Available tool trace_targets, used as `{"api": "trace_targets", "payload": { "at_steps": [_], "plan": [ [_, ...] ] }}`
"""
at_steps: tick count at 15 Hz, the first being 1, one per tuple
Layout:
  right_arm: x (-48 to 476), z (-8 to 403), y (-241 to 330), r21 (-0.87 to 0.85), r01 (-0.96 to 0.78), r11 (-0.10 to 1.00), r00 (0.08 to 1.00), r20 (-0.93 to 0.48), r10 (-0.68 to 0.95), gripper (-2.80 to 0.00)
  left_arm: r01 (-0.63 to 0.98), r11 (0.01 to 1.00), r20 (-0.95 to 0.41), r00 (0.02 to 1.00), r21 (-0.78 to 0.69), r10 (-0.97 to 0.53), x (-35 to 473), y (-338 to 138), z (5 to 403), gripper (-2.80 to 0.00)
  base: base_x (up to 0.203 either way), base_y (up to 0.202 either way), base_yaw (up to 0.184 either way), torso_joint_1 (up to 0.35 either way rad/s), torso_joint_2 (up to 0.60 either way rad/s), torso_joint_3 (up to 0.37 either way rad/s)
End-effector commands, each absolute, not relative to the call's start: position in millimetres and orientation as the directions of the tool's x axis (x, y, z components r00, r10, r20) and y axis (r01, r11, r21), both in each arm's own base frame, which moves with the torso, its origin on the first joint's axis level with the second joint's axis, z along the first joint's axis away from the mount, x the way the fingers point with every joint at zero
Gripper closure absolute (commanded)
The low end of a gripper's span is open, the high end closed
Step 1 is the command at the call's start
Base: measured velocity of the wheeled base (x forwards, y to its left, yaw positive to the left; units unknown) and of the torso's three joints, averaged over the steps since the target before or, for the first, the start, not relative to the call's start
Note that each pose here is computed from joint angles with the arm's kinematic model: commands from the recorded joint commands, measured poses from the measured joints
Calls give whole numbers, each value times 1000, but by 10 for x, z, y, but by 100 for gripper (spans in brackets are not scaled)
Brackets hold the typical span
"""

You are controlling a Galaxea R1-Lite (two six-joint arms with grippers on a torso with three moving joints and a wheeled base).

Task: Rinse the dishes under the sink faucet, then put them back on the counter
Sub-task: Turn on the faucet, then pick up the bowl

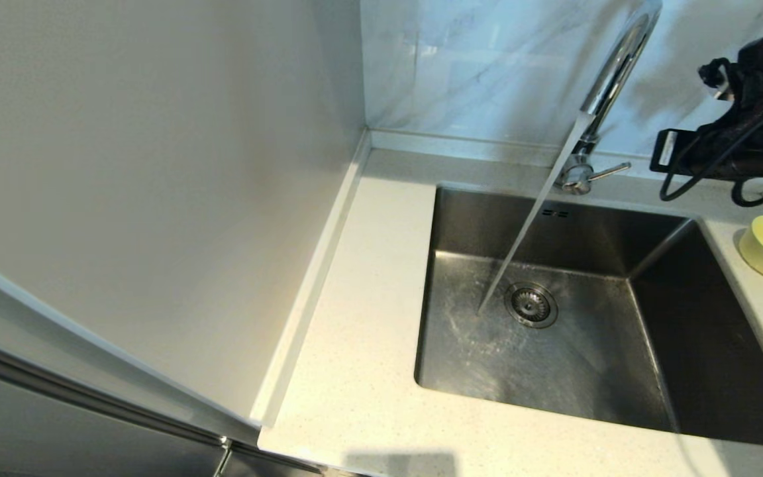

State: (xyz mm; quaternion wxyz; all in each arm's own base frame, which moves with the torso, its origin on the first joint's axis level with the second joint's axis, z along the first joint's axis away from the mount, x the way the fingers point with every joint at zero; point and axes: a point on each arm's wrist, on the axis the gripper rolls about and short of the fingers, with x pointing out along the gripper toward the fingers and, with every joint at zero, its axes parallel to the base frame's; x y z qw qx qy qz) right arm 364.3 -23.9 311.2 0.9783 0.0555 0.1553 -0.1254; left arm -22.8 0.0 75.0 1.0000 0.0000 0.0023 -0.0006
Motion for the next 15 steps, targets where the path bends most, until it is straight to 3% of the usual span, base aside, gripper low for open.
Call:
{"api": "trace_targets", "payload": {
  "at_steps": [1,6,7,15],
  "plan": [
    [3505,3238,-437,31,329,944,904,-299,-305,0,2,1000,-5,1000,0,-2,-228,0,750,0,0,0,0,0,0,0],
    [3252,3146,-1042,-145,414,899,799,-415,-435,0,2,1000,-5,1000,0,-2,-228,0,750,0,0,0,0,0,0,0],
    [3253,3126,-1107,-152,425,893,790,-421,-447,-280,2,1000,-5,1000,0,-2,-228,0,750,0,0,0,0,0,0,0],
    [3503,2652,-1498,-192,441,877,701,-536,-470,-280,2,1000,-5,1000,0,-2,-228,0,750,0,0,0,0,0,0,0]
  ]
}}
